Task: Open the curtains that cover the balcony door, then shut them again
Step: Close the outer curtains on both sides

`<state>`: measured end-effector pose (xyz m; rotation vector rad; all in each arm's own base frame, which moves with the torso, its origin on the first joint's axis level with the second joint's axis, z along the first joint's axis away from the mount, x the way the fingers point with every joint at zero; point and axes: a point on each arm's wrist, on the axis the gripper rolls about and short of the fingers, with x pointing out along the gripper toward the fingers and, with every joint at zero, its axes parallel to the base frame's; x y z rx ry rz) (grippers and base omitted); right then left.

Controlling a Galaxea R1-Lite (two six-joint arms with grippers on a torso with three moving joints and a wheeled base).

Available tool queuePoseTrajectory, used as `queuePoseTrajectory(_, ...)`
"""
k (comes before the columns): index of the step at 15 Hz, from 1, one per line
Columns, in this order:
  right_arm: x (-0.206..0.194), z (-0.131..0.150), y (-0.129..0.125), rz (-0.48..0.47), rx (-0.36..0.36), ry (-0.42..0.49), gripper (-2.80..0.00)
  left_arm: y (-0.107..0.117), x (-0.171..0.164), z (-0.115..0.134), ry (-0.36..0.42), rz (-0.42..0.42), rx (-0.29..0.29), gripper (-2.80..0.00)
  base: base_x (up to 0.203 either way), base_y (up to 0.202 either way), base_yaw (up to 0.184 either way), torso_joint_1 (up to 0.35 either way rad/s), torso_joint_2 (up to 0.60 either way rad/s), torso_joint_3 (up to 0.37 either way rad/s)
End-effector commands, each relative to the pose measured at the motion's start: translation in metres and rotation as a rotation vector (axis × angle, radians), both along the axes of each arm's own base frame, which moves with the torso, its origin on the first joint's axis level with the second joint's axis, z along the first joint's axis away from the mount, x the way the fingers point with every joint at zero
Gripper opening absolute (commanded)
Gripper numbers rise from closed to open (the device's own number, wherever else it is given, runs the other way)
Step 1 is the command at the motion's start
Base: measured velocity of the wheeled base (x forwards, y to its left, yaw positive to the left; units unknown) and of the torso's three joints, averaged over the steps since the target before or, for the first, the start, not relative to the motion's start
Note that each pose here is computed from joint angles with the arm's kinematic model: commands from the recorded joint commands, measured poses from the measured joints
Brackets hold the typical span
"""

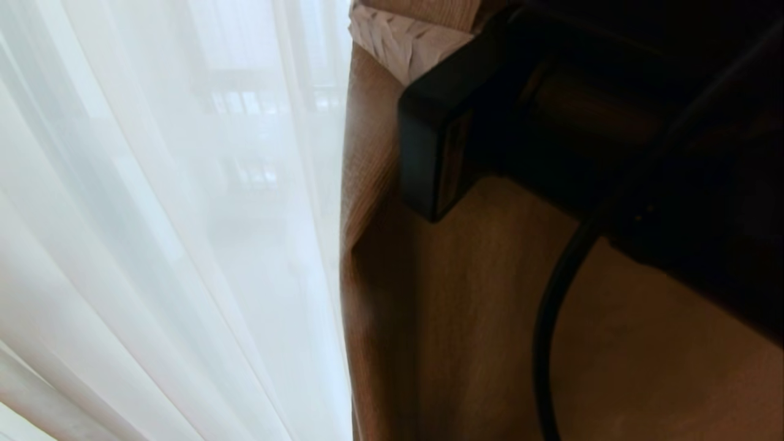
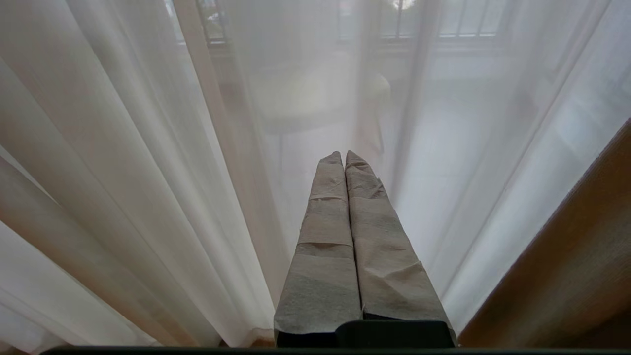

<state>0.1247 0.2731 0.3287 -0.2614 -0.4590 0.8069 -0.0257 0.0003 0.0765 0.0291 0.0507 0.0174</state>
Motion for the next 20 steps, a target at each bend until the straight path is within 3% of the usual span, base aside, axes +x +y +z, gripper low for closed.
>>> queuePoseTrajectory(1,0.0,-0.001,0.002,-0.001,0.002,-0.003,-2.8,0.0,0.0,0.0,0.0,0.001,0.0,-2.8,0.0,0.0,0.0,0.0,0.0,0.0)
queuePoseTrajectory(9,0.006,-0.001,0.021,-0.024,-0.02,-0.099,-2.8,0.0,0.0,0.0,0.0,0.0,0.0,-2.8,0.0,0.0,0.0,0.0,0.0,0.0)
queuePoseTrajectory(20,-0.01,-0.015,0.069,0.054,-0.067,-0.141,-2.8,0.0,0.0,0.0,-0.001,0.001,0.0,-2.8,0.0,0.0,0.0,0.0,0.0,0.0)
